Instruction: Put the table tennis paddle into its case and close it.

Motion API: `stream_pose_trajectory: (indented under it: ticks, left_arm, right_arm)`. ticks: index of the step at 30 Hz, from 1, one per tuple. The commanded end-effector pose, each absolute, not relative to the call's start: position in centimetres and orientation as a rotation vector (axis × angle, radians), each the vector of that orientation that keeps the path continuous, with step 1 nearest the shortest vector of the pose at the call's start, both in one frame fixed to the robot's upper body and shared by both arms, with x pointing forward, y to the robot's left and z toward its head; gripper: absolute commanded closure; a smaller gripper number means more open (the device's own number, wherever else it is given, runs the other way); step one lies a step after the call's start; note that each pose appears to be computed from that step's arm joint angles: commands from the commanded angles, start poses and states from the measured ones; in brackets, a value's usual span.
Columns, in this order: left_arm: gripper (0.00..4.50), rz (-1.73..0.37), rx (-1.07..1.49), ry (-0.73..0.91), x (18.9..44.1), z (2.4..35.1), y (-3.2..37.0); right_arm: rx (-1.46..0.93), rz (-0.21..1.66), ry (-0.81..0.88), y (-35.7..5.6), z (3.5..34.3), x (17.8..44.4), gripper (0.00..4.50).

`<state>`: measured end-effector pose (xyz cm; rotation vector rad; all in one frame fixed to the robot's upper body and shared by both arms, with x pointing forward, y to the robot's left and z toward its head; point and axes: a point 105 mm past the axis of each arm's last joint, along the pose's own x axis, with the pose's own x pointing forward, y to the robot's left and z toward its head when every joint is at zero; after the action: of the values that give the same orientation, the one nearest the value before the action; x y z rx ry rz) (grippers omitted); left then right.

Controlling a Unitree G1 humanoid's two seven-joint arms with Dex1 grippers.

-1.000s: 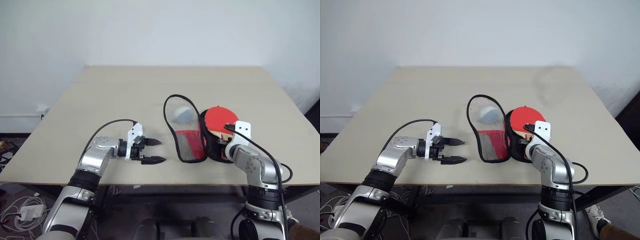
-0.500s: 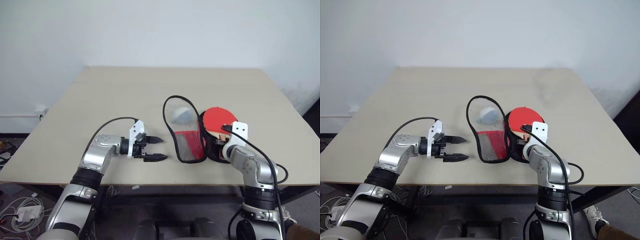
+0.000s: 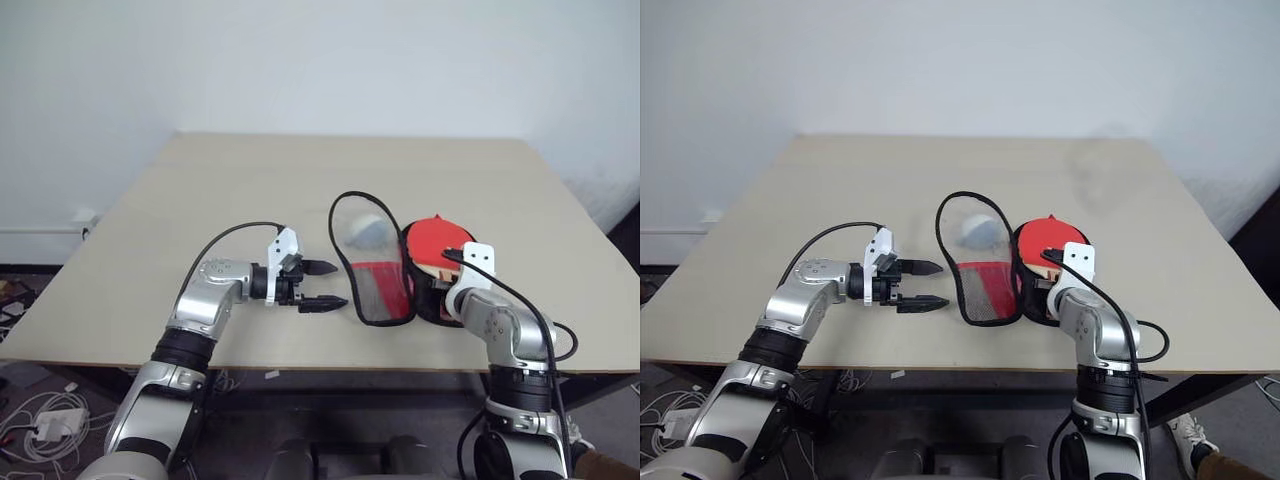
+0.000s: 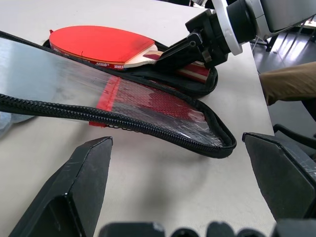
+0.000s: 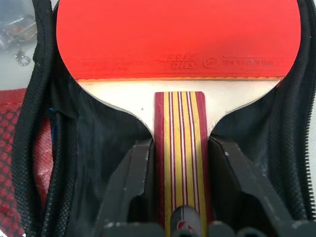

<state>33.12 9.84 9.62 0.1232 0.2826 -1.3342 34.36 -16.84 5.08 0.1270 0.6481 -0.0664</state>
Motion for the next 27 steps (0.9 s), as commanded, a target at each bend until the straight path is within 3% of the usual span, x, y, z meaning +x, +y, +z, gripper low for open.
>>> stream_pose_trajectory:
  ticks: [1, 6, 9, 13, 16, 20, 27]
  left_arm:
    - [0.0, -1.362, 0.154, 0.202, 33.4, 11.6, 8.8]
    - [0.0, -1.37, 0.143, 0.207, 33.3, 11.2, 8.5]
    - [0.0, -1.368, 0.143, 0.202, 33.5, 11.3, 8.3]
    - [0.0, -1.34, 0.161, 0.177, 35.1, 12.1, 8.0]
    - [0.0, -1.348, 0.162, 0.148, 36.0, 12.7, 6.8]
    - [0.0, -1.399, 0.115, 0.125, 36.3, 13.7, 3.9]
    - [0.0, -1.483, 0.041, 0.092, 35.8, 14.7, -1.4]
  right_arm:
    - [0.106, -0.091, 0.693, -17.5, 3.9, 33.9, 1.68]
    - [0.092, -0.055, 0.611, -17.3, 5.8, 34.8, 0.02]
    - [0.083, 0.033, 0.483, -16.5, 8.9, 35.7, 0.02]
    - [0.109, 0.261, 0.131, -15.9, 17.9, 35.8, 0.02]
    - [0.078, 0.365, -0.011, -16.1, 21.5, 34.9, 0.02]
    - [0.12, 0.309, -0.078, -18.4, 23.2, 35.4, 0.02]
    - [0.183, 0.185, -0.124, -20.7, 23.5, 35.9, 0.02]
